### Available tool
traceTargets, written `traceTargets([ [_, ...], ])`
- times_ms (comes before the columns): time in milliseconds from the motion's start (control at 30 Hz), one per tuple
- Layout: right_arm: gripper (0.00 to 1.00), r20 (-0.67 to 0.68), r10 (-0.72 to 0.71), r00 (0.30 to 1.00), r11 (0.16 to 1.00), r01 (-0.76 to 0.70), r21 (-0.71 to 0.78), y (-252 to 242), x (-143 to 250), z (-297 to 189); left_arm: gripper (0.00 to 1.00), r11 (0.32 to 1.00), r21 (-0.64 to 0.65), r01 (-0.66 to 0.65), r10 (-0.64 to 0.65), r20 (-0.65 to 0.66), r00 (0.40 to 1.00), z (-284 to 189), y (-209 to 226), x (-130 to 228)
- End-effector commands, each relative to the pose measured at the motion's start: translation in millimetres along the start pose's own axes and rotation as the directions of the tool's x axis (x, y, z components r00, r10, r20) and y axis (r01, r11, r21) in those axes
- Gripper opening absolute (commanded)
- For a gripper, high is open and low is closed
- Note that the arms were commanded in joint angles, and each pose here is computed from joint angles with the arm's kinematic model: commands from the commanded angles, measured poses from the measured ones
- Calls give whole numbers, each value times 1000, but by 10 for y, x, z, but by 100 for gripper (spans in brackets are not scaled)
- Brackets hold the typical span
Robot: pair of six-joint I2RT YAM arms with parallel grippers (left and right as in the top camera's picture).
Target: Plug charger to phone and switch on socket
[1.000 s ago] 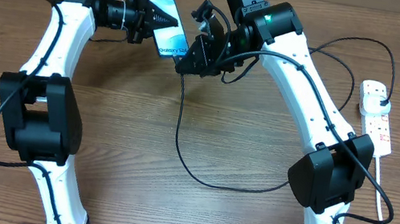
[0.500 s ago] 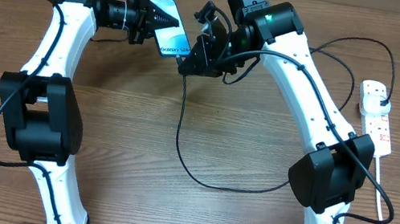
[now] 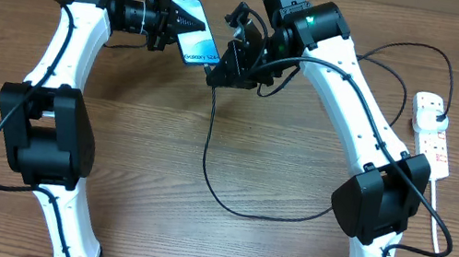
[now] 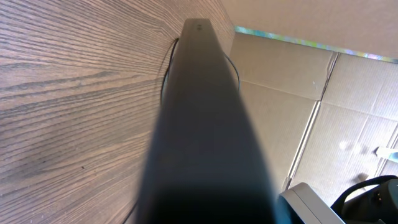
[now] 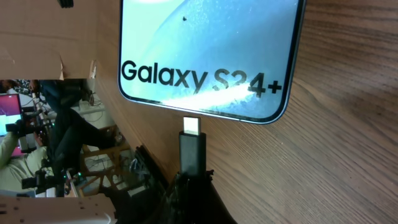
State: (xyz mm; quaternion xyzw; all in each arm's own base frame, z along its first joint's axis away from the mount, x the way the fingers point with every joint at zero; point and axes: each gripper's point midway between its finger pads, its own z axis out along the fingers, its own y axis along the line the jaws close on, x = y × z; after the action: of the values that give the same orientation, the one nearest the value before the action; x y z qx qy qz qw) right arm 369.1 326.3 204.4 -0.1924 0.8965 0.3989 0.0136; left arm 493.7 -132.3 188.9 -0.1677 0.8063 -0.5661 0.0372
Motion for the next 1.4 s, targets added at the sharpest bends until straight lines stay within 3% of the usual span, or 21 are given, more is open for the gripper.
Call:
traceTargets([
  [0, 4, 31, -37, 999, 999, 38, -6, 155, 21, -159, 4, 999, 30, -18, 19, -22, 1000, 18, -131, 54],
  [1367, 4, 27, -32, 999, 999, 32, 2, 121, 26, -137, 4, 998, 44, -42, 44, -56, 997, 107, -183, 144],
])
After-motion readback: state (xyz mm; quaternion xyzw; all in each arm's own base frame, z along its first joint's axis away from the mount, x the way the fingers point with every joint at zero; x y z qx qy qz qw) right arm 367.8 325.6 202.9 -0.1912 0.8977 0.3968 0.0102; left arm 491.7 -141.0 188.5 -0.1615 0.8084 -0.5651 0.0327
